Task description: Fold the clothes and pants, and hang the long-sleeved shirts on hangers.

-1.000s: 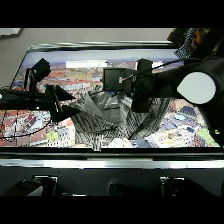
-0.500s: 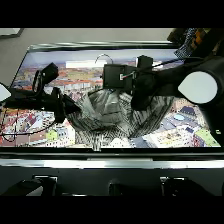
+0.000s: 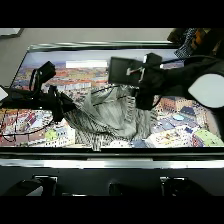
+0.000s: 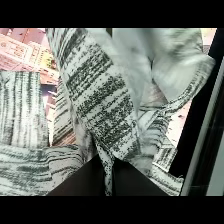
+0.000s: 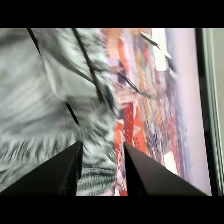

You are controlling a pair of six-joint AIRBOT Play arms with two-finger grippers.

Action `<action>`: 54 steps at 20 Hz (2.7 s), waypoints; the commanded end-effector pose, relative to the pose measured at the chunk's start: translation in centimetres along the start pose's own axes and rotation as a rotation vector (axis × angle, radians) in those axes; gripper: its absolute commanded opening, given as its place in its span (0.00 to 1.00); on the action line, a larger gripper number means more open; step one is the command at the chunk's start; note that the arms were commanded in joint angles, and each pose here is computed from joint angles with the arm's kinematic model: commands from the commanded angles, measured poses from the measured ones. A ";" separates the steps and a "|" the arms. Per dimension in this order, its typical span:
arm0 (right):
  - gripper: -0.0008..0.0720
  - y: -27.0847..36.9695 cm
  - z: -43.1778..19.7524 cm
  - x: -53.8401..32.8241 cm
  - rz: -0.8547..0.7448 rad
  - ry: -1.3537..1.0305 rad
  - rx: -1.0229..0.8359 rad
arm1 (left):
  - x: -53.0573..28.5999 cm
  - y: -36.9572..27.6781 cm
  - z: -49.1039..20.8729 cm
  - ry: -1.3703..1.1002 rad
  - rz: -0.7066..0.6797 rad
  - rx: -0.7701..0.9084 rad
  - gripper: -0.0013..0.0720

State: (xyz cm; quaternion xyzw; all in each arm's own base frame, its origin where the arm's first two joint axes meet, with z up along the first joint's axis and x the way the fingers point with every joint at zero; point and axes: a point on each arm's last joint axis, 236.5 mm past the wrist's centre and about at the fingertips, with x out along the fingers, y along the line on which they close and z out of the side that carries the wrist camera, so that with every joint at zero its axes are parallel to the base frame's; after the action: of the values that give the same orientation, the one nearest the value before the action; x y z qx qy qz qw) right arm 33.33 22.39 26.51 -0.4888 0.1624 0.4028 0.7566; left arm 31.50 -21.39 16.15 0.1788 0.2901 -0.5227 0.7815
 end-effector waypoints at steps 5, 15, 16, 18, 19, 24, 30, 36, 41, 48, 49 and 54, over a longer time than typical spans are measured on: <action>0.46 -4.7 -9.5 -9.1 -0.230 0.160 0.374 | -3.1 -0.3 1.9 -0.044 0.114 0.118 0.04; 0.70 -0.8 -12.5 -3.1 0.057 0.069 0.626 | -6.9 -3.1 4.7 -0.144 0.163 0.184 0.04; 0.70 -0.8 -12.3 -2.0 0.084 0.046 0.615 | -6.9 -3.2 4.7 -0.148 0.160 0.183 0.04; 0.70 -1.2 -12.3 0.0 0.115 0.020 0.634 | -6.9 -3.3 4.9 -0.156 0.155 0.180 0.04; 0.70 -0.9 -12.7 0.8 0.139 0.027 0.642 | -6.9 -3.3 4.9 -0.156 0.155 0.180 0.04; 0.94 -0.4 -12.5 3.1 0.209 -0.012 0.580 | -6.7 -3.3 4.8 -0.154 0.152 0.177 0.04; 0.94 -2.7 -10.8 3.3 0.134 -0.119 0.492 | -6.3 -3.6 4.2 -0.133 0.125 0.169 0.04; 0.91 -2.4 -9.7 4.3 0.184 -0.183 0.528 | -6.3 -3.6 4.2 -0.133 0.125 0.169 0.04; 0.24 2.1 -9.6 4.4 0.402 -0.169 0.498 | -6.3 -3.6 4.1 -0.133 0.124 0.169 0.04; 0.05 3.7 -9.3 3.2 0.468 -0.161 0.469 | -6.3 -3.6 4.1 -0.132 0.124 0.169 0.09; 0.05 3.5 -9.1 2.8 0.455 -0.164 0.469 | -6.3 -3.6 4.1 -0.132 0.124 0.169 0.09; 0.04 0.8 -8.3 -0.7 0.246 -0.138 0.479 | -6.3 -3.2 4.1 -0.135 0.139 0.112 0.40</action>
State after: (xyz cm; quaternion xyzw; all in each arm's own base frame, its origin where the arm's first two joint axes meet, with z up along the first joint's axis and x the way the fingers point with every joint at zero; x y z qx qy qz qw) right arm 33.35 16.33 20.66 -0.2244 0.2717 0.5244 0.7751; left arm 27.63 -20.83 23.66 0.2175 0.1810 -0.5040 0.8160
